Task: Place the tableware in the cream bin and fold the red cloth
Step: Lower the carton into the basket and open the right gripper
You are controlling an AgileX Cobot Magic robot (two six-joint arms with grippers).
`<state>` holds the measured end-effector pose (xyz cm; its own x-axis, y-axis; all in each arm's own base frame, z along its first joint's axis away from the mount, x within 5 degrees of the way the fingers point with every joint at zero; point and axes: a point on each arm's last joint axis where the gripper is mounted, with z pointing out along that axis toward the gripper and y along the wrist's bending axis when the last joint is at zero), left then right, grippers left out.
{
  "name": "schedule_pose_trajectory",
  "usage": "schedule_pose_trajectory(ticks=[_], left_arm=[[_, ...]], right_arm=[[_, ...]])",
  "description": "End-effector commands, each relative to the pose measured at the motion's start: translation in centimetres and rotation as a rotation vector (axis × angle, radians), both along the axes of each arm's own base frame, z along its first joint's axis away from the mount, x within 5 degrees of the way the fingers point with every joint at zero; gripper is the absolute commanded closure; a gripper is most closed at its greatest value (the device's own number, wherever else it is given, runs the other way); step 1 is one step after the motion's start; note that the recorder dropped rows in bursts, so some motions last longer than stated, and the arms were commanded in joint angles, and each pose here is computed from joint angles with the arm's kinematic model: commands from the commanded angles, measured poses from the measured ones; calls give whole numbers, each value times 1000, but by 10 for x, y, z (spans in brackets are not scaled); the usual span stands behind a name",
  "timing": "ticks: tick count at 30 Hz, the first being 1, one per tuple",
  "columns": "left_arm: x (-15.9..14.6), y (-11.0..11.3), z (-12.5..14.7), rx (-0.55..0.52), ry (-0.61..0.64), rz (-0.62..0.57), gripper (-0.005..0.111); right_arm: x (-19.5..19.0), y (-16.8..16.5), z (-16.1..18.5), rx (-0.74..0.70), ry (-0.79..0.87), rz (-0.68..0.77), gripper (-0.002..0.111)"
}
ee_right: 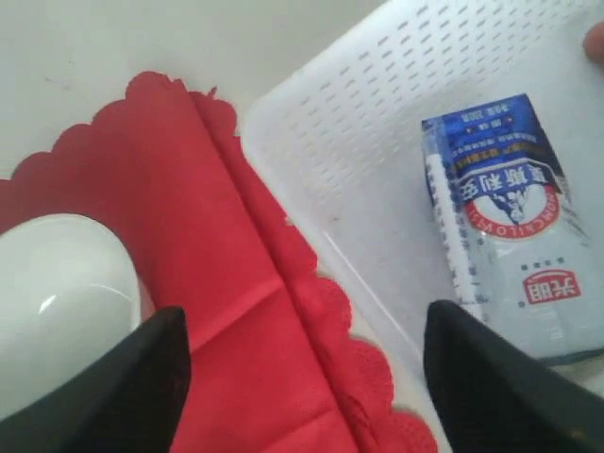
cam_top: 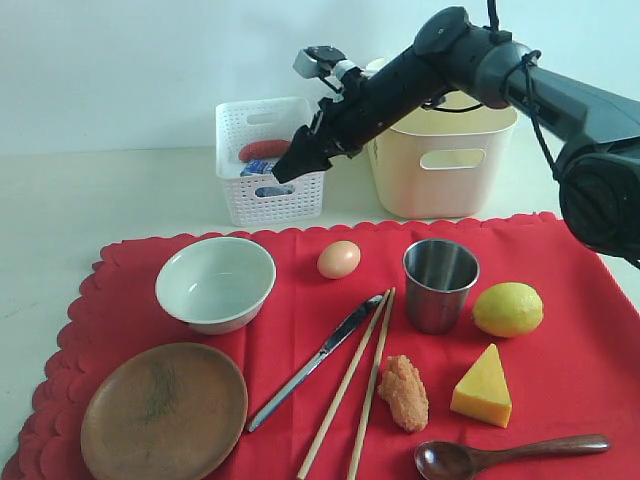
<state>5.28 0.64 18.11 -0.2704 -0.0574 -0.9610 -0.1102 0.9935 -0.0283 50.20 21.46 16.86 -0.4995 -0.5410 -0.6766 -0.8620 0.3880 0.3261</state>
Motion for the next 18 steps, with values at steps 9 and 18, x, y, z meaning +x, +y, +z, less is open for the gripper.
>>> schedule_pose_trajectory(ticks=[9,18], left_arm=[[0,0,0,0,-13,-6,29],[0,0,0,0,-13,-6,29]], right_arm=[[-1,0,19,18,19,-63,42],[0,5,7,-85,15,-119,42]])
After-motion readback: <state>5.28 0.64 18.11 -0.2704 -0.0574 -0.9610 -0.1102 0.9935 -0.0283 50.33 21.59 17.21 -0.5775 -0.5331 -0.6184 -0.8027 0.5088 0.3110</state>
